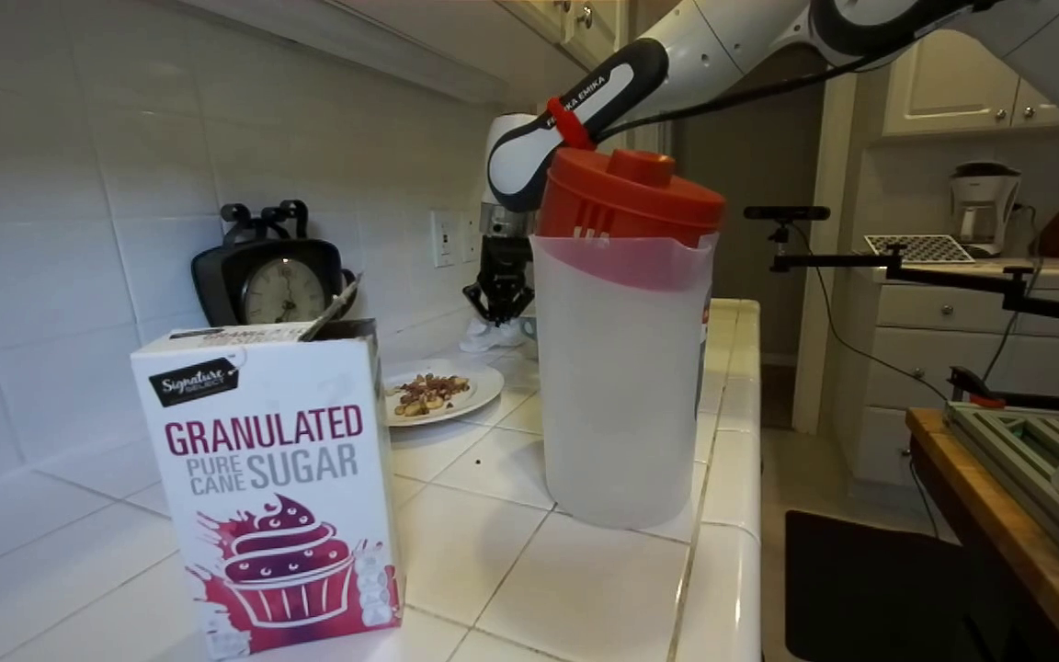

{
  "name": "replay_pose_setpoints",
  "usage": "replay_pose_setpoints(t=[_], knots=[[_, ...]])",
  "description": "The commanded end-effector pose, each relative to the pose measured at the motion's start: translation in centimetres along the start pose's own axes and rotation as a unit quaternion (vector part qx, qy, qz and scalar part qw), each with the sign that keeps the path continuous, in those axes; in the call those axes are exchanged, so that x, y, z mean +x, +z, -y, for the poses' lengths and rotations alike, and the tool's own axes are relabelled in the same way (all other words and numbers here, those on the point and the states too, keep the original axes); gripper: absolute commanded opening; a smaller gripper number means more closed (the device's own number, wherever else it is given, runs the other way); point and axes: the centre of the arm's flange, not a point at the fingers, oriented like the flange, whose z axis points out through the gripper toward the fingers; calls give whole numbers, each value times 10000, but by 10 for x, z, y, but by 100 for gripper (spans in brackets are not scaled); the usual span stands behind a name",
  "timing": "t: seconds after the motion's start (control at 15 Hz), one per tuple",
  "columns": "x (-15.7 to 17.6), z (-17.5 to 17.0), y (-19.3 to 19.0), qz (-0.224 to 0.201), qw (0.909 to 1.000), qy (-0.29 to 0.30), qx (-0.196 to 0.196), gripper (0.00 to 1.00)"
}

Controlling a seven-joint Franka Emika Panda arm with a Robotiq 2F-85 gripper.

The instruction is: Wipe four tiles of the counter using the serviette

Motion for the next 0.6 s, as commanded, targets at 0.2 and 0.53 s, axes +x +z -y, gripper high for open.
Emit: replay_pose_setpoints(t=[0.2,0.53], knots=[[15,-19,0,17,9999,123,-26,0],[31,-50,-2,-28,9993,371,-85,0]])
